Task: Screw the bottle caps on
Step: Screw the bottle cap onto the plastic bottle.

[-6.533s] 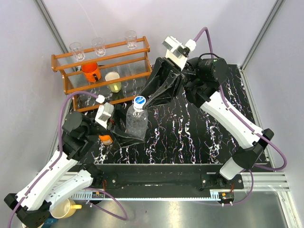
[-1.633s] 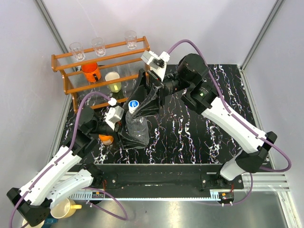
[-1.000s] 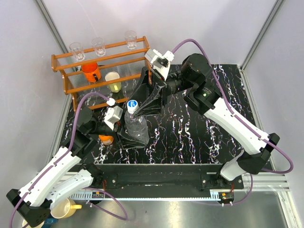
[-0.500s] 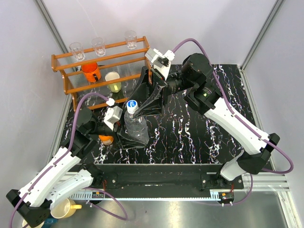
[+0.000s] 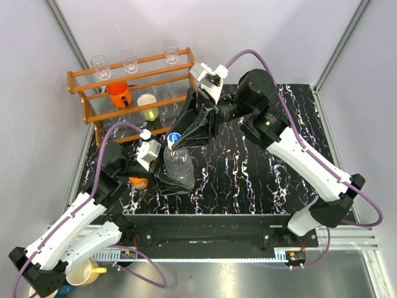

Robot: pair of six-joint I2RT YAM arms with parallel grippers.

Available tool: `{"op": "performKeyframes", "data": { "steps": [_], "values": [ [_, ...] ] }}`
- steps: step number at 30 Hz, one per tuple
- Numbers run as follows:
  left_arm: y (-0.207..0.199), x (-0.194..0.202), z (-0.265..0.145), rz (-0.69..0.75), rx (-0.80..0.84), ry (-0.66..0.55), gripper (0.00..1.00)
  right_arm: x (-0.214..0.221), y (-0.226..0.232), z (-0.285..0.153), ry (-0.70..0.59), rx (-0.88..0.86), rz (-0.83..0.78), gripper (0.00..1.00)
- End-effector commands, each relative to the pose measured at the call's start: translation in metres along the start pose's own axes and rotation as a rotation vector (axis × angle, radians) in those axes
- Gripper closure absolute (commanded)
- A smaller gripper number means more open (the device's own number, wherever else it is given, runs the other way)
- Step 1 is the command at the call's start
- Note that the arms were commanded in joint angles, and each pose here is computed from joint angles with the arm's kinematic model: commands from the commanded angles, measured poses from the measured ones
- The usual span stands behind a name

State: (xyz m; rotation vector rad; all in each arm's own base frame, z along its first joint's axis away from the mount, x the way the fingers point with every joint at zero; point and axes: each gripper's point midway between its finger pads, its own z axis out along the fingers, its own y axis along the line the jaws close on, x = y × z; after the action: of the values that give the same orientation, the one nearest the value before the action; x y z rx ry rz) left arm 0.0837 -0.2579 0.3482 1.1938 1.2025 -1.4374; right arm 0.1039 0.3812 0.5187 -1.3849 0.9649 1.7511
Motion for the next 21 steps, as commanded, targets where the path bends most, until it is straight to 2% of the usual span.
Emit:
{"op": "performKeyframes", "data": {
  "steps": [1, 6, 9, 11, 12, 16, 21],
  "values": [
    [0.004, -0.004, -0.001, 0.036, -0.024, -0.023, 1.0, -0.025, 0.02, -0.003, -0.028, -0.03, -0.094, 0.6],
    [0.008, -0.007, -0.002, 0.054, -0.049, -0.027, 1.0, -0.019, 0.019, -0.004, -0.017, -0.022, -0.075, 0.68],
    [0.02, -0.01, -0.005, 0.076, -0.118, -0.029, 1.0, -0.014, 0.011, -0.005, -0.01, 0.013, -0.079, 0.71],
    [0.033, -0.017, -0.009, 0.097, -0.206, -0.042, 1.0, -0.003, 0.001, -0.008, 0.02, 0.086, -0.029, 0.76],
    [0.039, -0.018, -0.011, 0.101, -0.242, -0.04, 1.0, 0.001, -0.007, -0.01, 0.033, 0.119, -0.069, 0.77],
    [0.063, -0.025, -0.022, 0.105, -0.399, -0.061, 1.0, 0.036, -0.05, -0.027, 0.117, 0.367, -0.001, 0.87],
    [0.085, -0.036, -0.035, 0.113, -0.547, -0.09, 1.0, 0.056, -0.085, -0.039, 0.133, 0.576, 0.021, 0.96]
  ]
}}
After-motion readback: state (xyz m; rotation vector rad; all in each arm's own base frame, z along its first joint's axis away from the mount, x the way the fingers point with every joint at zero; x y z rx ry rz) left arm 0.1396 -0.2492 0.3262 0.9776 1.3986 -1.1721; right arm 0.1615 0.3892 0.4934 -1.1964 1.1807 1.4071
